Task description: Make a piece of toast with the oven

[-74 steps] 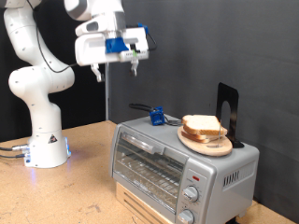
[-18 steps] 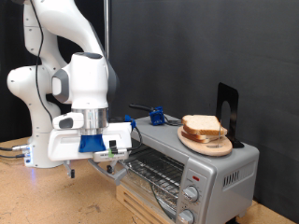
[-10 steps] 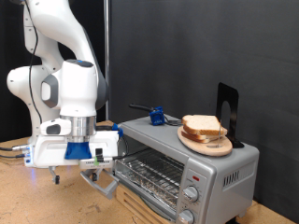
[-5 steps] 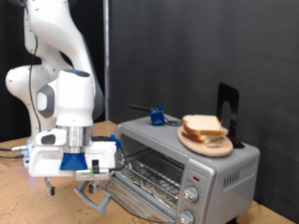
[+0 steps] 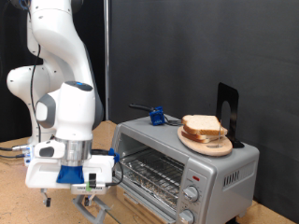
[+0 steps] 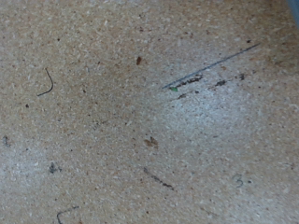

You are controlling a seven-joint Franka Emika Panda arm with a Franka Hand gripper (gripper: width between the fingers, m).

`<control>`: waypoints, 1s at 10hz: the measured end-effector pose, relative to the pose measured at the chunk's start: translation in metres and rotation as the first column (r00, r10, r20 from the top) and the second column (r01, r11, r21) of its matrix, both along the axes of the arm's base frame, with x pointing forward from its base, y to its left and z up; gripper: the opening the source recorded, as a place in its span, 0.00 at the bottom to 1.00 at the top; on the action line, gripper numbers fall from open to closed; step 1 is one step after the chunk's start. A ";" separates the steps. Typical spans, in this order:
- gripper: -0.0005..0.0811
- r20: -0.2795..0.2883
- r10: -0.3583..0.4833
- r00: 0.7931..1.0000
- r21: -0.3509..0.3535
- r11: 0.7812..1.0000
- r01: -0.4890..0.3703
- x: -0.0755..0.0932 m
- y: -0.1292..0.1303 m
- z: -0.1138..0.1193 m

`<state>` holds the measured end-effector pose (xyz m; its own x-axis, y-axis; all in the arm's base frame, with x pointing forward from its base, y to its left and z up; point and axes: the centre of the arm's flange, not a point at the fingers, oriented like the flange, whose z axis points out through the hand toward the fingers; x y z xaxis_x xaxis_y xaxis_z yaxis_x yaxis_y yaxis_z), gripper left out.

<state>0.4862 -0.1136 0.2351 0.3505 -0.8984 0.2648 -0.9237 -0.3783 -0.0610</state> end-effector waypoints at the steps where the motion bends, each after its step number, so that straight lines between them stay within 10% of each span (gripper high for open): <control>1: 1.00 -0.007 -0.008 1.000 -0.013 1.000 0.008 0.001 -0.001 -0.009; 10: 1.00 -0.019 0.020 1.000 0.045 0.999 -0.019 0.011 0.015 -0.034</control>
<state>0.4974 -0.0986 0.2014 0.3723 -0.9024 0.2171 -0.9175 -0.3931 -0.0609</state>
